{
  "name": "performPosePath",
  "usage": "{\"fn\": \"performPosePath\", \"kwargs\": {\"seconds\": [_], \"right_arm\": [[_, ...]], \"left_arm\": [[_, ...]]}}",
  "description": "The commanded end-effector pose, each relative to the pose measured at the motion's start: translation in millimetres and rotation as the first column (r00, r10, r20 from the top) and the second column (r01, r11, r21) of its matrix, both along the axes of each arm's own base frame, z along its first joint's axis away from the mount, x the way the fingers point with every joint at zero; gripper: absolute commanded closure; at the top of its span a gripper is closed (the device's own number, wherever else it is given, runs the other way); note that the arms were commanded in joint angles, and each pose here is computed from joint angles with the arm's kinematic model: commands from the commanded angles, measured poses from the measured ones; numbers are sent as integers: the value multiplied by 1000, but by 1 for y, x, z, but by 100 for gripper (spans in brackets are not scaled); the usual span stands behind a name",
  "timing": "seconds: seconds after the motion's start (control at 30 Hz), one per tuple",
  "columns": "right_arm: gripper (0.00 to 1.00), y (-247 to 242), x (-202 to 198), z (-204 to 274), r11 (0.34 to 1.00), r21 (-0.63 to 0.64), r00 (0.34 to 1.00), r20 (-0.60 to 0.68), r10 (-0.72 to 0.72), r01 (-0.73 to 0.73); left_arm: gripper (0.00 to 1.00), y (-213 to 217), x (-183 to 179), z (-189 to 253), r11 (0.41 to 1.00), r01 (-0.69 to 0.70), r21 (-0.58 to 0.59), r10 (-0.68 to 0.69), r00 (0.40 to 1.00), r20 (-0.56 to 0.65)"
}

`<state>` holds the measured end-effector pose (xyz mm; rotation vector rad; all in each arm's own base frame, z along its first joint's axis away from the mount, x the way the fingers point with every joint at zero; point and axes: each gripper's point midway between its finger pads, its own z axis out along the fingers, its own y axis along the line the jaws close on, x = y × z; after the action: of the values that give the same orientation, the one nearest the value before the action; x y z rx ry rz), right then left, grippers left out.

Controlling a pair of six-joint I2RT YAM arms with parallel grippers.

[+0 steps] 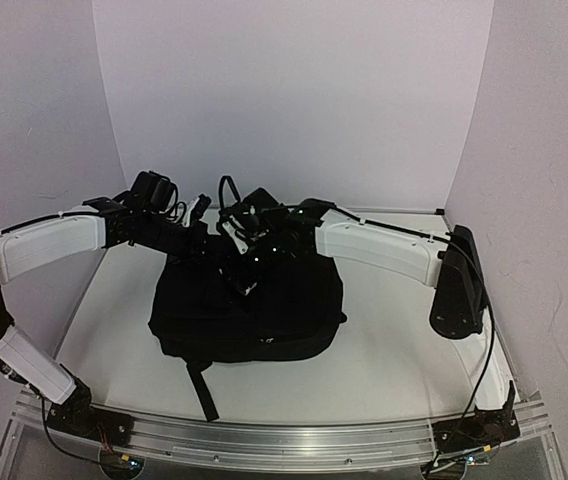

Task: Pack the student bag
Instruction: Place the stationery in the student bag.

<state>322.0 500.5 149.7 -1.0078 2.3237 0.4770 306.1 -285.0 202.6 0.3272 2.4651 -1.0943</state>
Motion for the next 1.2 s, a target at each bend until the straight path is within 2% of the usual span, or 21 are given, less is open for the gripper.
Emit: {"fn": "performPosePath", "kwargs": {"seconds": [0.0, 0.2, 0.3, 0.43, 0.57, 0.8, 1.17], "right_arm": [[24, -20, 1, 53, 992, 93, 994, 62, -87, 81], [13, -48, -14, 74, 959, 203, 979, 5, -204, 199], [13, -59, -20, 79, 916, 279, 958, -68, -280, 287], [23, -62, -29, 68, 847, 345, 912, -216, -348, 405], [34, -48, -37, 61, 795, 424, 890, -336, -308, 435], [49, -28, -35, 48, 792, 442, 889, -375, -265, 422], [59, -13, -23, 29, 804, 422, 889, -371, -269, 419]], "left_arm": [[100, 2, -6, 25, 999, -8, -36, 10, 998, 55], [100, 3, -5, 26, 999, -18, -38, 20, 998, 58], [100, 3, -4, 25, 999, -19, -36, 21, 998, 57], [100, 2, -3, 26, 999, -17, -37, 19, 998, 57], [100, 0, -3, 26, 999, -8, -44, 11, 998, 55], [100, -2, -3, 25, 999, 2, -50, 0, 999, 47], [100, 1, -6, 27, 999, -1, -46, 4, 999, 50]]}}
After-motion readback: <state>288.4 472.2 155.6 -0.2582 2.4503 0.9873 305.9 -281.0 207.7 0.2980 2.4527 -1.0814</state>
